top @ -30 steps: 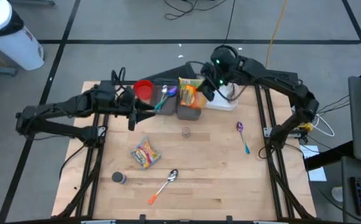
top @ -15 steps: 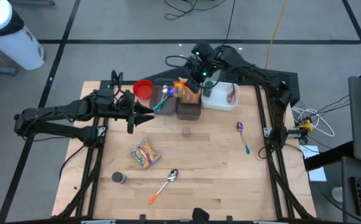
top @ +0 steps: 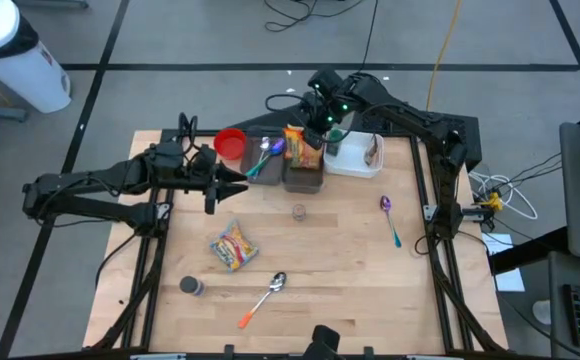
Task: Pick & Place Food Item
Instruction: Put the orange noodle pack into the right black bin, then put the brown seasoning bottle into the white bin
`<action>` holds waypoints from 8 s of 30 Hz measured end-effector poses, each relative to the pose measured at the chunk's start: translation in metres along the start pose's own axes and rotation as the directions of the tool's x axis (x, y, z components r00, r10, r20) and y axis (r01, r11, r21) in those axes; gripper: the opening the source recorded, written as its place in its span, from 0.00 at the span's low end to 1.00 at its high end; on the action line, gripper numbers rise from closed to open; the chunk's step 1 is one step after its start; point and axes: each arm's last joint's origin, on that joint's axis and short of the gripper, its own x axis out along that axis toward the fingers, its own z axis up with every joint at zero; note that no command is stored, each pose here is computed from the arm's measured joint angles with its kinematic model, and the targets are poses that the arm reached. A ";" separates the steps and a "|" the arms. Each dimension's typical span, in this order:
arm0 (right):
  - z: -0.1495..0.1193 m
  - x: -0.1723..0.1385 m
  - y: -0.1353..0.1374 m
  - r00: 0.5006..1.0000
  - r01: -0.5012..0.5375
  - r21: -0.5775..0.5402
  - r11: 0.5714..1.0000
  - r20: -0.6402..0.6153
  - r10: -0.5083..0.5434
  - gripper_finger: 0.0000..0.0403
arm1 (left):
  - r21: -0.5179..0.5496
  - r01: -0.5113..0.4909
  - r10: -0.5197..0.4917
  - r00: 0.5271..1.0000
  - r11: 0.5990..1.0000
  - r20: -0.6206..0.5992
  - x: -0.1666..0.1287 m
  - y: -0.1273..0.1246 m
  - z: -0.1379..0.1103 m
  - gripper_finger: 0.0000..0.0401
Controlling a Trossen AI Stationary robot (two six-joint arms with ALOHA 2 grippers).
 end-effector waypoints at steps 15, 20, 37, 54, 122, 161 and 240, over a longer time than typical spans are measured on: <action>-0.012 0.019 -0.013 1.000 0.009 0.004 1.000 -0.015 -0.009 0.00 | -0.003 -0.045 0.045 0.999 0.999 0.021 0.000 0.001 0.001 0.42; -0.014 0.023 -0.014 1.000 0.008 0.005 1.000 -0.019 -0.008 0.00 | -0.003 -0.044 0.044 0.999 0.999 0.021 0.000 0.001 0.001 0.42; -0.027 0.050 -0.001 0.998 0.018 -0.043 0.999 -0.060 -0.021 0.00 | -0.003 -0.045 0.045 0.999 0.999 0.021 0.000 0.001 0.001 0.42; -0.034 0.067 0.009 0.993 0.101 -0.092 0.991 -0.056 -0.107 0.00 | -0.003 -0.045 0.045 0.999 0.999 0.019 0.000 0.001 0.001 0.42; -0.037 0.071 0.008 0.990 0.119 -0.111 0.987 -0.060 -0.126 0.14 | -0.015 -0.046 0.046 0.999 0.999 0.018 0.000 0.001 0.001 0.43; -0.021 -0.104 0.115 0.892 0.066 -0.049 0.997 0.451 -0.037 0.65 | -0.068 -0.105 0.082 0.957 0.992 -0.279 -0.019 0.013 -0.024 0.42; -0.216 0.082 0.178 0.977 -0.083 0.020 0.996 0.200 0.078 0.63 | 0.336 -0.263 0.382 0.850 0.904 -0.363 0.148 0.026 -0.113 0.67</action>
